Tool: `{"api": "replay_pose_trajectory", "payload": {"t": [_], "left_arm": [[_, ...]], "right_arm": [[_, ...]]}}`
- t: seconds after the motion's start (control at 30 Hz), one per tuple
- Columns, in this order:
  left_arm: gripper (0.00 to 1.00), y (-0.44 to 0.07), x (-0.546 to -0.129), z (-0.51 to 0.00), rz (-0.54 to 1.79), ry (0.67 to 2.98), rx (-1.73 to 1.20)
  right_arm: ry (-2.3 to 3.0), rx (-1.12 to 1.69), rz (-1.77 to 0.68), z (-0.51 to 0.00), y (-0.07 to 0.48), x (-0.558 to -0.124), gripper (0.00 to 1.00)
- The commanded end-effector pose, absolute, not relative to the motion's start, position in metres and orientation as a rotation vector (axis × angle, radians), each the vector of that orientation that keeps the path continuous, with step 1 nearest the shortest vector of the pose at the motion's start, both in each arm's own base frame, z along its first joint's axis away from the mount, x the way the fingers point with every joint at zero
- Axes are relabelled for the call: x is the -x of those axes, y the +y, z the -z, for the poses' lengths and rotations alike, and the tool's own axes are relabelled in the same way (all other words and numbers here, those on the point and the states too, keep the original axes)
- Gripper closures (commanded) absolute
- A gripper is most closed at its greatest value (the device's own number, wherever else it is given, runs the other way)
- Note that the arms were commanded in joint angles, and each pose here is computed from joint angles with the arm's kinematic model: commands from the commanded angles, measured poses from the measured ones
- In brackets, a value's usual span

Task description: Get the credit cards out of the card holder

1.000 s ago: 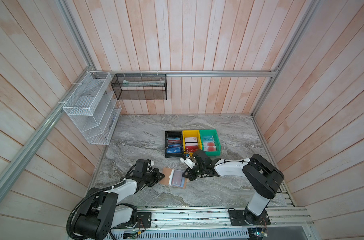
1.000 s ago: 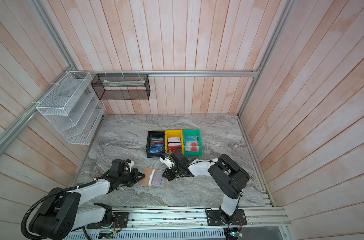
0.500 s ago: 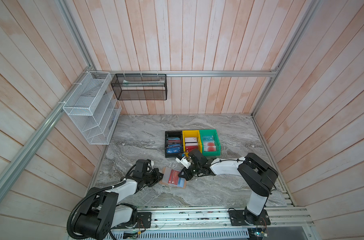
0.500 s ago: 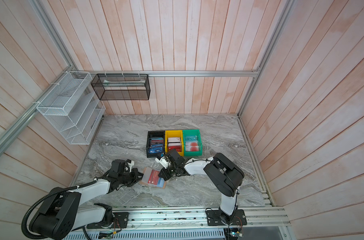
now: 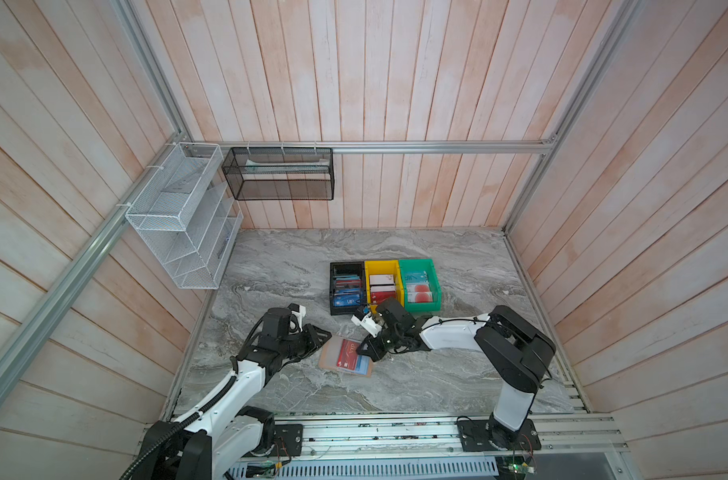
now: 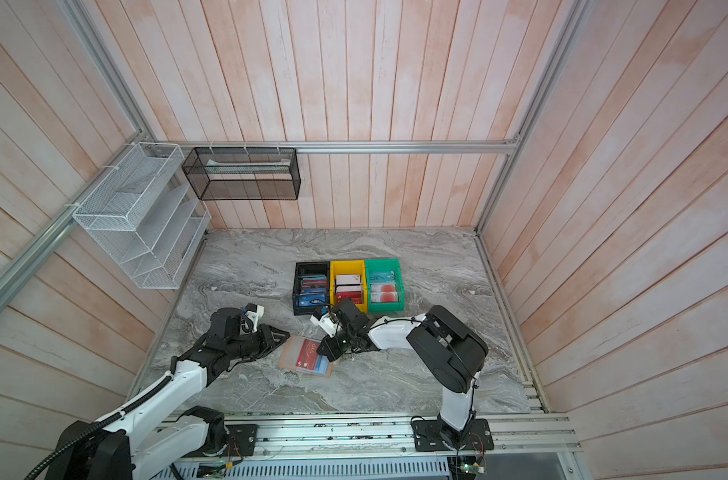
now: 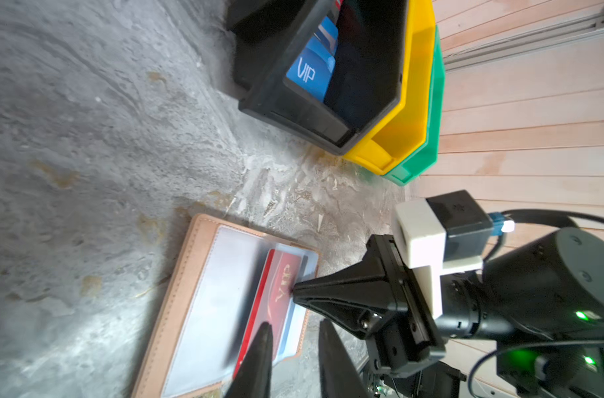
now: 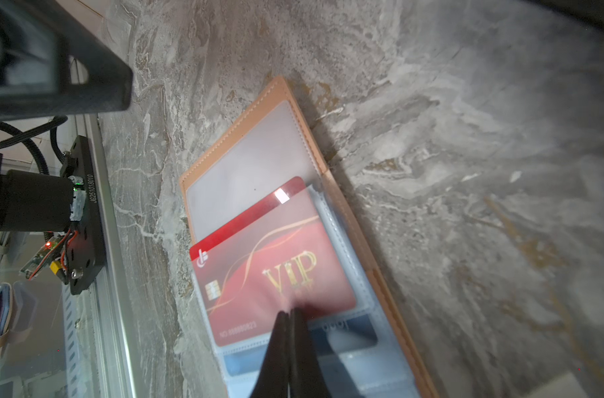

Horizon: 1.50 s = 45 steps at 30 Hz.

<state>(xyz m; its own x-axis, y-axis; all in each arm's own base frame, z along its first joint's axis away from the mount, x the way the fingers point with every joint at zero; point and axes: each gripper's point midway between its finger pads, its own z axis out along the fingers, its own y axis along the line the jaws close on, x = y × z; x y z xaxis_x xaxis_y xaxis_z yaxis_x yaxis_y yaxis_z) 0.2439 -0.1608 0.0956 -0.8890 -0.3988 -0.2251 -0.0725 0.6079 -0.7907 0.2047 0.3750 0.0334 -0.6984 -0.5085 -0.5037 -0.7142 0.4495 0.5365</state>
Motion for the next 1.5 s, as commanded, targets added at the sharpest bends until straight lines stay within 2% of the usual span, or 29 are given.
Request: {"api": "replay_pose_trajectory", "payload": {"t": [0.0, 0.4, 0.93, 1.47], "left_arm": [[0.73, -0.168, -0.233, -0.084, 1.251, 2.487, 0.367], [0.72, -0.181, -0.230, -0.060, 1.339, 2.513, 0.331], [0.71, -0.188, -0.231, -0.039, 1.331, 2.561, 0.322], [0.82, -0.191, -0.227, -0.028, 1.355, 2.585, 0.310]], "right_arm": [[2.502, 1.072, -1.070, -0.015, 0.369, -0.196, 1.00], [2.508, 1.073, -1.069, -0.013, 0.369, -0.196, 1.00], [2.514, 1.070, -1.068, -0.012, 0.366, -0.194, 1.00], [2.523, 1.069, -1.072, -0.012, 0.366, -0.193, 1.00]]}}
